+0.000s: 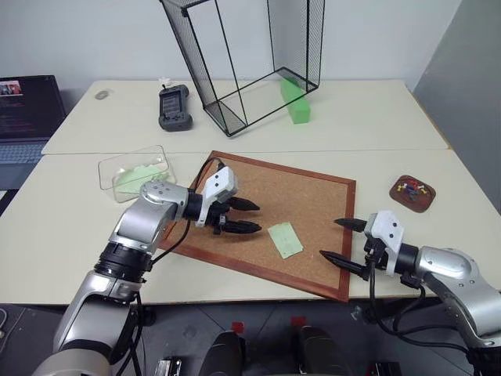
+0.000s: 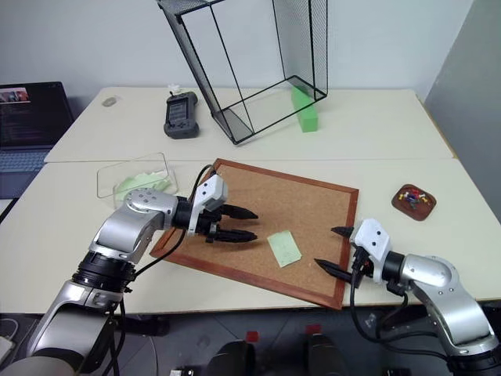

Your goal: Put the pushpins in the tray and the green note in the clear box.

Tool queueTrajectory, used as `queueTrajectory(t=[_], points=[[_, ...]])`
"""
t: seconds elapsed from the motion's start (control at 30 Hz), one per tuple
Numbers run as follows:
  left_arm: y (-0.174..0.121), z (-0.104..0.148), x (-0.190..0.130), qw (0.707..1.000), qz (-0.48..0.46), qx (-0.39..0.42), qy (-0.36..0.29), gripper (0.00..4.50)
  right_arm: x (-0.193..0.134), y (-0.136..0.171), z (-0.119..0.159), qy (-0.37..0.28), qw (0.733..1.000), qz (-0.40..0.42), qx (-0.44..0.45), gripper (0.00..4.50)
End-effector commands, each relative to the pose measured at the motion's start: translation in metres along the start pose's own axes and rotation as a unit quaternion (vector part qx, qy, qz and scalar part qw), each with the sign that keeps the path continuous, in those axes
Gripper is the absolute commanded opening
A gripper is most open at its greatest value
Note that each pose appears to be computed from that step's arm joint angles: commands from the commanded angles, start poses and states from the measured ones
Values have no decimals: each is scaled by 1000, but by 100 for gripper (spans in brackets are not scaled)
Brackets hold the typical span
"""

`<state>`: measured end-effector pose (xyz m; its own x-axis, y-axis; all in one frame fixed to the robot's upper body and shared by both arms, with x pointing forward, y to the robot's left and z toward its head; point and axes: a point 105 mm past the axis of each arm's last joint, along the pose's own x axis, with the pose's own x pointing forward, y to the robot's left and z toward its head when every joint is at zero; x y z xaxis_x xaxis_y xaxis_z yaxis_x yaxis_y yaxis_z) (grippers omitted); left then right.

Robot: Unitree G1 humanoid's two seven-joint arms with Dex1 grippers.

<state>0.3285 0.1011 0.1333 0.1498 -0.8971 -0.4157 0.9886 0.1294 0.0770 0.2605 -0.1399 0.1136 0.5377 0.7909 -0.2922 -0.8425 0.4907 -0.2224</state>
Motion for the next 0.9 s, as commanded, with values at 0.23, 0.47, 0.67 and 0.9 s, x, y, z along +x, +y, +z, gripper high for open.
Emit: queueTrajectory(t=[0.23,0.47,0.67,0.9], points=[[4,3,31,998,-17,60,-9,363,5,3,8,-8,999,14,-32,428],[1,2,46,996,-40,74,-11,363,1,5,18,-22,999,11,-34,428],[2,3,58,995,-49,83,-14,363,-10,10,36,-57,998,10,-20,428],[0,1,64,994,-60,85,-16,367,-16,16,48,-72,997,12,-15,439]])
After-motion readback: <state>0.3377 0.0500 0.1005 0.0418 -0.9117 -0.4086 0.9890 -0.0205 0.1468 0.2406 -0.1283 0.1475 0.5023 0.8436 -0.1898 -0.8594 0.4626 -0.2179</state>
